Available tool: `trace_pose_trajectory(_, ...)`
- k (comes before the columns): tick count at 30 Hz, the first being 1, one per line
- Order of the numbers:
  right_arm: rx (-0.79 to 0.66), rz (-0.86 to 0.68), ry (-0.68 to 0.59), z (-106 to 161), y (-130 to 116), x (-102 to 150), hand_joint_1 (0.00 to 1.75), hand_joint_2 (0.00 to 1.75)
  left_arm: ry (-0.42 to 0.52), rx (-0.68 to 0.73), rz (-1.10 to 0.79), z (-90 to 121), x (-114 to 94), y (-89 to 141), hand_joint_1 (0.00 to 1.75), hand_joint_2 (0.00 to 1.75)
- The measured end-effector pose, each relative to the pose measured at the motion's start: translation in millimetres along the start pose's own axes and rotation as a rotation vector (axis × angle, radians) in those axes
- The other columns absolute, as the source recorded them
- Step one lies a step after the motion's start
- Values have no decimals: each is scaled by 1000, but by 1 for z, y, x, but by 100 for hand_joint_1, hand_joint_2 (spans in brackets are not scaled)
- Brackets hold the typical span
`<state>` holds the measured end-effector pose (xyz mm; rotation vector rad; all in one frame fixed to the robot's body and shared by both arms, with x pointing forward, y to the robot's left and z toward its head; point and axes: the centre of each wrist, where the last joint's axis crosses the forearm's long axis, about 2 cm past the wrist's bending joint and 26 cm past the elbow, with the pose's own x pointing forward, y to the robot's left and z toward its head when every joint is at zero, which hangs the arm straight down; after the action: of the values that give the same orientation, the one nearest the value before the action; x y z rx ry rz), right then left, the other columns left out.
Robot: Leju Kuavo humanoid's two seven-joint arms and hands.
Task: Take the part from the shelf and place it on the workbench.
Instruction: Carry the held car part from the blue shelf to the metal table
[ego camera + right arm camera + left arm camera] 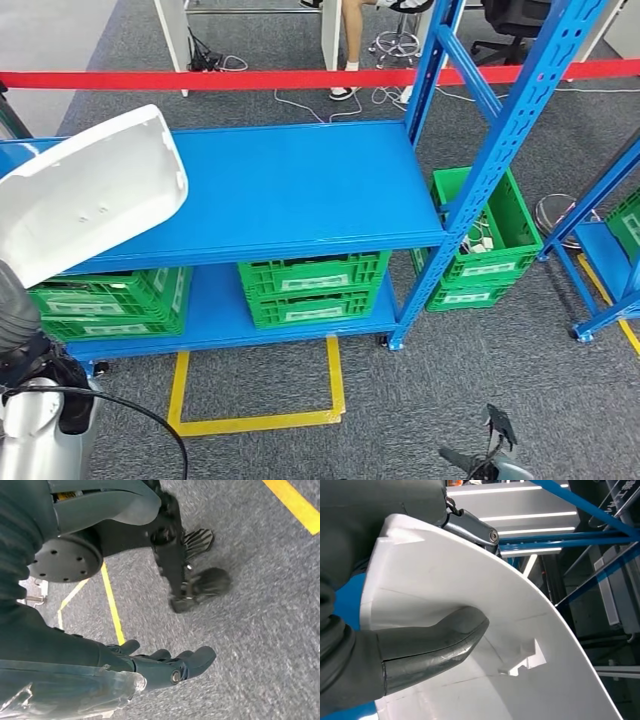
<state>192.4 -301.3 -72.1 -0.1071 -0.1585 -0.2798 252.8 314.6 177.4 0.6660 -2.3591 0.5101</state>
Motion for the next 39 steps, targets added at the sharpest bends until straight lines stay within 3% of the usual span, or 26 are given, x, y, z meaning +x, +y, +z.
trace_pose_trajectory(39, 11, 5, -17, 5, 6, 16, 0, 175, -21, 17, -7, -5, 2, 2, 175, 175)
